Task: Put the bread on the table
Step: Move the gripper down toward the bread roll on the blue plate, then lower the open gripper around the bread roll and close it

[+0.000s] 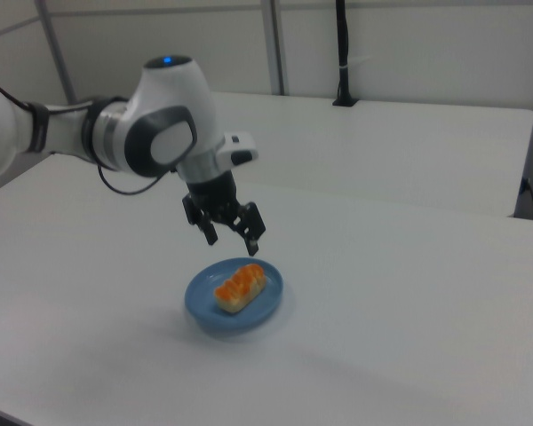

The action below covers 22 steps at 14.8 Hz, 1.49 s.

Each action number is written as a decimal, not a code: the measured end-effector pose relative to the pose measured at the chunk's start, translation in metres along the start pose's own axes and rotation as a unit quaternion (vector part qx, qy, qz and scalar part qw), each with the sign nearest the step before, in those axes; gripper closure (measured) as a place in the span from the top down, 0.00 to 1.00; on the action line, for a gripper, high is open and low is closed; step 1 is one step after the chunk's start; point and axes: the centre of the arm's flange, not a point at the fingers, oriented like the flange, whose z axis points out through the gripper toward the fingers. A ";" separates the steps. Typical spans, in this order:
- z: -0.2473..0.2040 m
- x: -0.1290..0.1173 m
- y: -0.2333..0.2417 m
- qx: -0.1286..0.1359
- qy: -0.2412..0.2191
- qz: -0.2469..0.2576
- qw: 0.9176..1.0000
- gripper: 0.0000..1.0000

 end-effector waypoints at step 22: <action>0.131 0.015 -0.053 0.033 -0.036 0.056 0.997 0.95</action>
